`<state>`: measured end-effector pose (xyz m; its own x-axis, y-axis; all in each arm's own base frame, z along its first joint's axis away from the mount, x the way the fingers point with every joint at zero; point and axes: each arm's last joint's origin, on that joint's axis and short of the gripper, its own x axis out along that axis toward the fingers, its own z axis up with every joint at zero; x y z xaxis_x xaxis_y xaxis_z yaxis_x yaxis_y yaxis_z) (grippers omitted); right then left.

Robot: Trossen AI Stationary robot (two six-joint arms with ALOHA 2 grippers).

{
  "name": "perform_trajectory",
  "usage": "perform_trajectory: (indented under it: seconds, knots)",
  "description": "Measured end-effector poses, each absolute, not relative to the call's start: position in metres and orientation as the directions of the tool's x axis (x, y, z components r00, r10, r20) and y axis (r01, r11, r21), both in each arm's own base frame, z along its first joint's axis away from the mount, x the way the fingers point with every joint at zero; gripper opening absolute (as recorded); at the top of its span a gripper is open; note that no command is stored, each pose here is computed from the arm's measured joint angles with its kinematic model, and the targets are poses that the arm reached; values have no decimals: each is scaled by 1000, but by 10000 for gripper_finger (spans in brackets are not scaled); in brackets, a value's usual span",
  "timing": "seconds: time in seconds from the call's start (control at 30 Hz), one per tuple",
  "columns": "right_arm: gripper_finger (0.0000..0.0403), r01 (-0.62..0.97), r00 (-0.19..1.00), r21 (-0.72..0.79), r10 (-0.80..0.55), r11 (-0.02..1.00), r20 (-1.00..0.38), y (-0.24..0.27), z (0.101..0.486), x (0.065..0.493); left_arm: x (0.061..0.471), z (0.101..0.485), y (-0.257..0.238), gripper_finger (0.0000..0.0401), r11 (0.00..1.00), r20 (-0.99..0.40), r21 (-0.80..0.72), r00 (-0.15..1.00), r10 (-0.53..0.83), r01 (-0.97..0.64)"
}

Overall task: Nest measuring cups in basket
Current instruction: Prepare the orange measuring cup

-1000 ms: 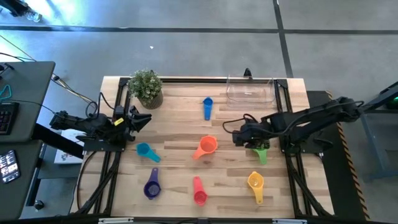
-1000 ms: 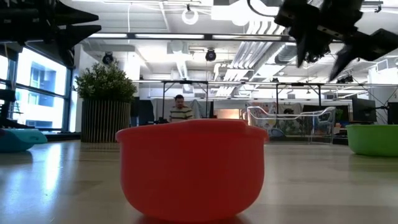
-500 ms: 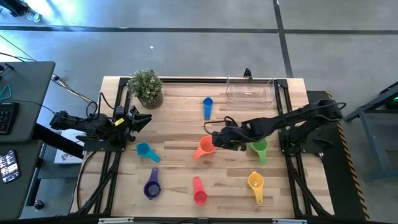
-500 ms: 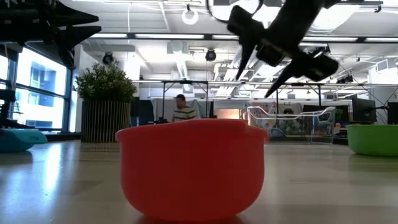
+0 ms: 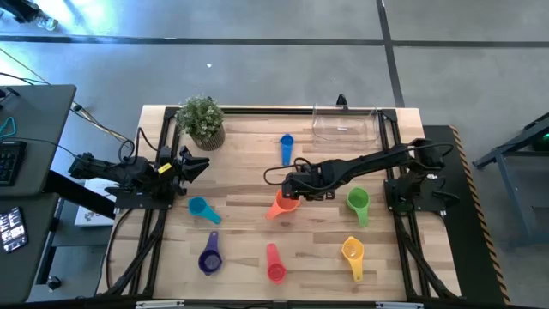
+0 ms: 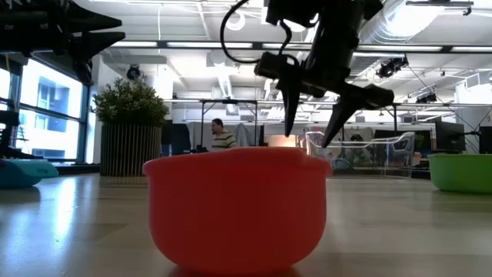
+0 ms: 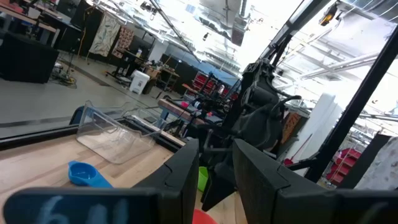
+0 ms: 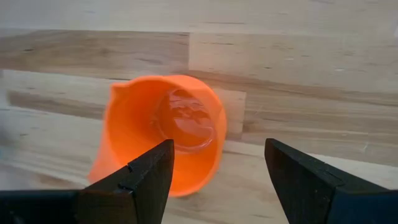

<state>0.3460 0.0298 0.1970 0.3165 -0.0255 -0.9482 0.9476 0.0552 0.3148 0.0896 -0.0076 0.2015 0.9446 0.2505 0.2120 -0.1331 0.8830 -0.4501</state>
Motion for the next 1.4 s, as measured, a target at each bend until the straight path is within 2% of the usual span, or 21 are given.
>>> perform_trajectory:
  seconds: [0.5, 1.2, 1.27, 1.4]
  knots:
    - [233, 962, 261, 258, -25, 88, -965, 28, 178, 351, 90, 202, -8, 90, 883, 212, -450, 945, 251, -133]
    - [17, 948, 264, 255, -22, 190, -964, 28, 171, 355, 90, 200, -8, 90, 883, 200, -448, 947, 251, -139]
    - [6, 946, 264, 254, -22, 203, -964, 28, 171, 355, 90, 200, -8, 90, 883, 200, -447, 947, 251, -139]
    - [10, 936, 262, 256, 8, 240, -965, 25, 171, 355, 90, 200, -8, 90, 884, 200, -446, 947, 251, -140]
